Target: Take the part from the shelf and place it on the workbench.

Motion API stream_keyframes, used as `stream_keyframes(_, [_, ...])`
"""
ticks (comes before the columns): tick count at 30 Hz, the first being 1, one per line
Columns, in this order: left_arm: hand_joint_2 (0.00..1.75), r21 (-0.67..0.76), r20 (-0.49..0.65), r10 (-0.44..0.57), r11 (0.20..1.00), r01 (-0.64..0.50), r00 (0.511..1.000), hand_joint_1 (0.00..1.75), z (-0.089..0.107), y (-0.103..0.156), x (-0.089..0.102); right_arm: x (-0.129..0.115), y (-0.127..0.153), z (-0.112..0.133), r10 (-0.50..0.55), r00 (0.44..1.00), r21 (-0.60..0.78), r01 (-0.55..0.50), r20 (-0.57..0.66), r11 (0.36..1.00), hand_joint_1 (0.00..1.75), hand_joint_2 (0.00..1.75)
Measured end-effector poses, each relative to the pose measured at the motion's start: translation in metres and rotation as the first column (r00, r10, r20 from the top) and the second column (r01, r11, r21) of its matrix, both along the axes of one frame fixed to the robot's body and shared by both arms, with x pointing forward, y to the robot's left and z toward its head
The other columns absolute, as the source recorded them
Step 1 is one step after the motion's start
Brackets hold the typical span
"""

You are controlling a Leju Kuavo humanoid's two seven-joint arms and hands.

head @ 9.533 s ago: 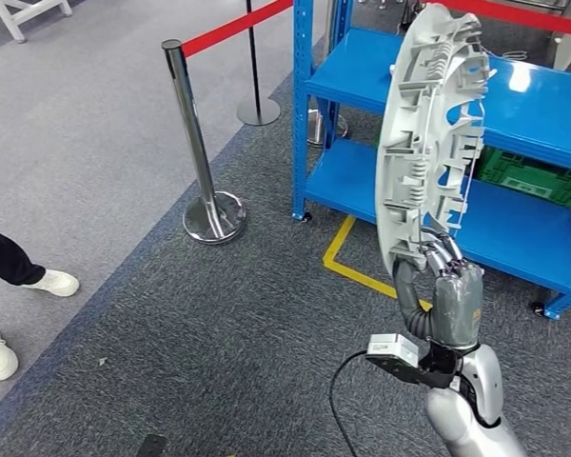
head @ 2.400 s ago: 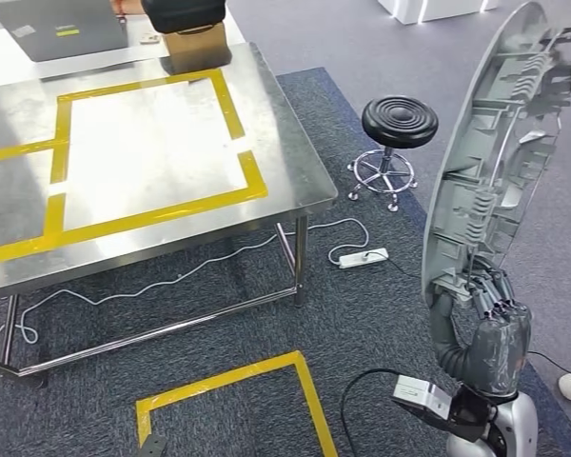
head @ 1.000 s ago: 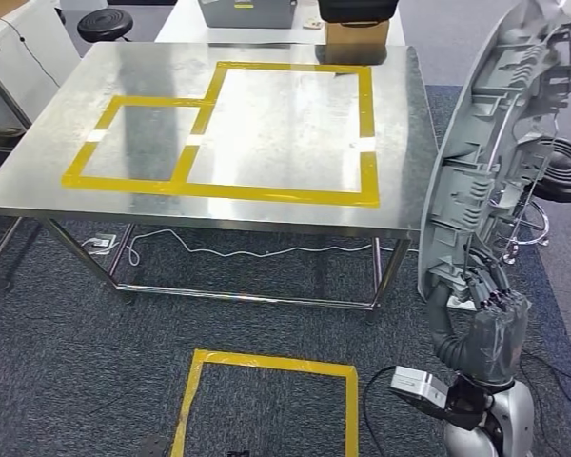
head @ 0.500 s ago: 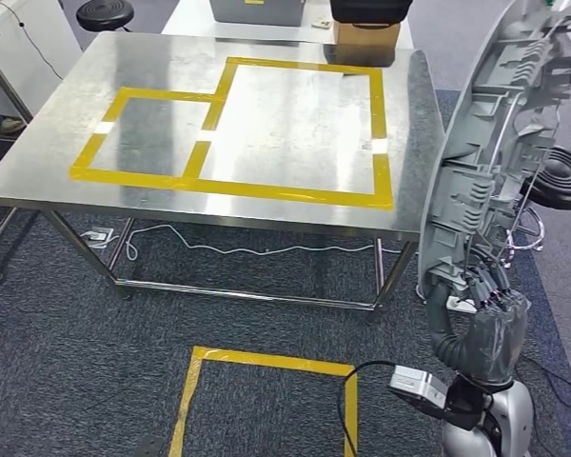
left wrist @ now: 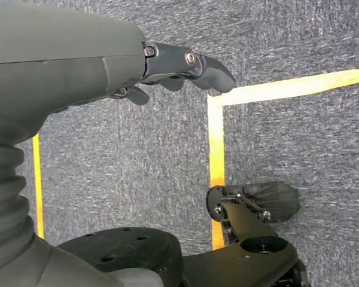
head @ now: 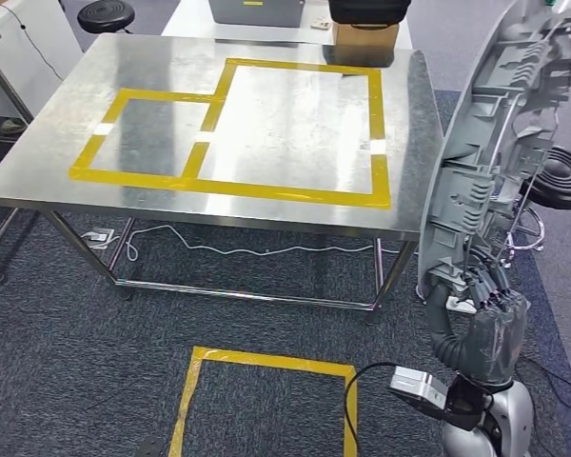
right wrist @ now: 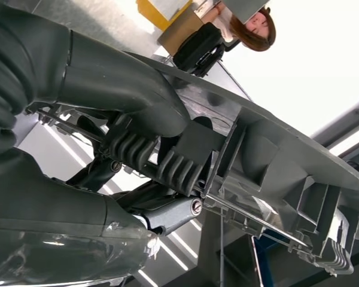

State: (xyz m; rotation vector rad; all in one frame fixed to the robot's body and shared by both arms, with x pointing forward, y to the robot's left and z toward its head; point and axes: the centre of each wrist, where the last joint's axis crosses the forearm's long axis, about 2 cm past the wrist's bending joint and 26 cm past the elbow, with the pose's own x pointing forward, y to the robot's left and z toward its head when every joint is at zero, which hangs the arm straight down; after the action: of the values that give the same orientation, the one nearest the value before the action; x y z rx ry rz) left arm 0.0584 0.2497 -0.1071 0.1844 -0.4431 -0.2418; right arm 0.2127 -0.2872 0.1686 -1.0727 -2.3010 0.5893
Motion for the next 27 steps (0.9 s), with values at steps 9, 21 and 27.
stream_keyframes(9, [1.75, 0.002, -0.002, -0.001, 1.000, 0.001, 1.000, 0.00, -0.0001, 0.0017, 0.0001, -0.0002, 0.0003, -0.0012, 0.002, 1.000, -0.001, -0.002, -0.003, 1.000, 1.75, 1.75])
stream_keyframes(21, [1.75, 0.008, -0.004, -0.007, 1.000, 0.007, 1.000, 0.00, -0.0004, 0.0041, -0.0008, -0.0024, 0.0003, -0.0037, 0.006, 1.000, 0.003, -0.006, -0.013, 1.000, 1.75, 1.75])
stream_keyframes(27, [1.75, 0.006, -0.001, -0.010, 1.000, 0.010, 1.000, 0.00, -0.0001, 0.0029, 0.0006, -0.0024, -0.0002, -0.0036, 0.005, 1.000, 0.006, -0.005, -0.014, 1.000, 1.75, 1.75])
